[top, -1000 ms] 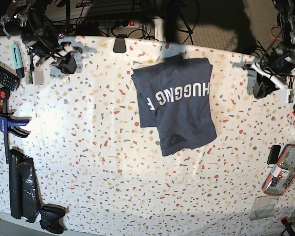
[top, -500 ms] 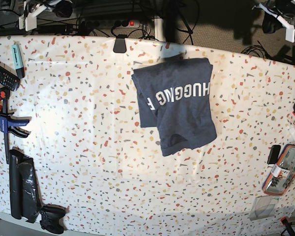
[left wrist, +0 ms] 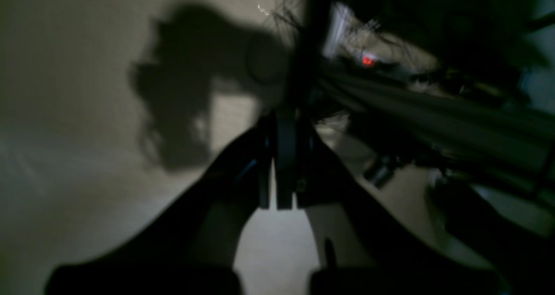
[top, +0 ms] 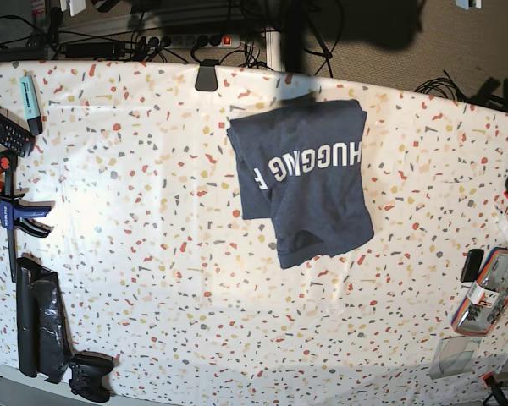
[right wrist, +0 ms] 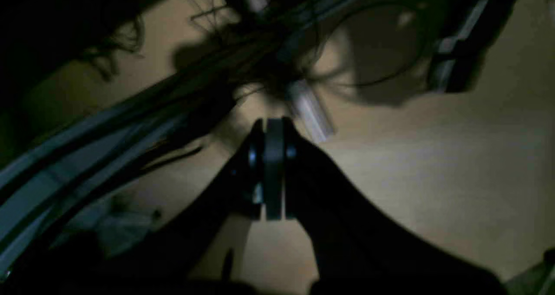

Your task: Fold the T-shirt properly

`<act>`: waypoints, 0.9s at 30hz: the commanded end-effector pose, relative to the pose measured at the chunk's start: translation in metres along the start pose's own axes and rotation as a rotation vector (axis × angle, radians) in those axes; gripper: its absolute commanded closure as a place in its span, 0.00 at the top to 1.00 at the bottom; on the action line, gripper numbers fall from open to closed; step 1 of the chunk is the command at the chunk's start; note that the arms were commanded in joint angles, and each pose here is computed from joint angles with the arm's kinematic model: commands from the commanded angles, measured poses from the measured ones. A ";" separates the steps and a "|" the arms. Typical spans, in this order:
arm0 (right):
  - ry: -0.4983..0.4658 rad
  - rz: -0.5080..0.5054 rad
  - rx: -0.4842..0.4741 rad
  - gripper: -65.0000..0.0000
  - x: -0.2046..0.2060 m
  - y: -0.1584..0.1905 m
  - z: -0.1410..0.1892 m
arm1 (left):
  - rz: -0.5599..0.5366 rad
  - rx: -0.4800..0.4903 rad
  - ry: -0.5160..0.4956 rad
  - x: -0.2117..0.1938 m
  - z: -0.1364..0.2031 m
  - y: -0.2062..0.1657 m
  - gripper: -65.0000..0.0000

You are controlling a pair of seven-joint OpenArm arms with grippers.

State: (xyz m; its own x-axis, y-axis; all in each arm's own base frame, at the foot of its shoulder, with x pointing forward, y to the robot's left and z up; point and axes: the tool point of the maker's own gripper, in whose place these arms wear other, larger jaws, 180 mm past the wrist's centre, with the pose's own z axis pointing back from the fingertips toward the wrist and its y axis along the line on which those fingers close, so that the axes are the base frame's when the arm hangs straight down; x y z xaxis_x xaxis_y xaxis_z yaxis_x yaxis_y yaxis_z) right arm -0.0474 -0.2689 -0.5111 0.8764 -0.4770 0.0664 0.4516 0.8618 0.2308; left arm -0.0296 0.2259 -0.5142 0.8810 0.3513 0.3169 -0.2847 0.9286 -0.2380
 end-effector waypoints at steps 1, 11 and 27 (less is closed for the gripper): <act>-0.003 0.000 -0.019 0.00 0.002 -0.014 0.000 | 0.011 0.017 0.008 -0.008 -0.002 0.010 0.00; 0.078 0.012 -0.125 0.00 0.014 -0.069 -0.047 | 0.093 0.012 0.179 -0.066 -0.080 0.002 0.00; 0.288 0.334 0.046 0.00 -0.011 0.037 -0.113 | 0.147 -0.071 0.204 -0.057 -0.119 -0.045 0.00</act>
State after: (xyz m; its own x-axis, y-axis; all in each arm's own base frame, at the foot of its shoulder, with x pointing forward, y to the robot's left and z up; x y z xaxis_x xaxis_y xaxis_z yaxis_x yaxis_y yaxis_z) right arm -0.0201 -0.2037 -0.6150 0.9876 -0.0947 -0.1255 0.1288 0.9452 0.3002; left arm -0.0193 0.1479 -0.6318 0.8941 0.4402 0.0822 -0.3917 0.8578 -0.3327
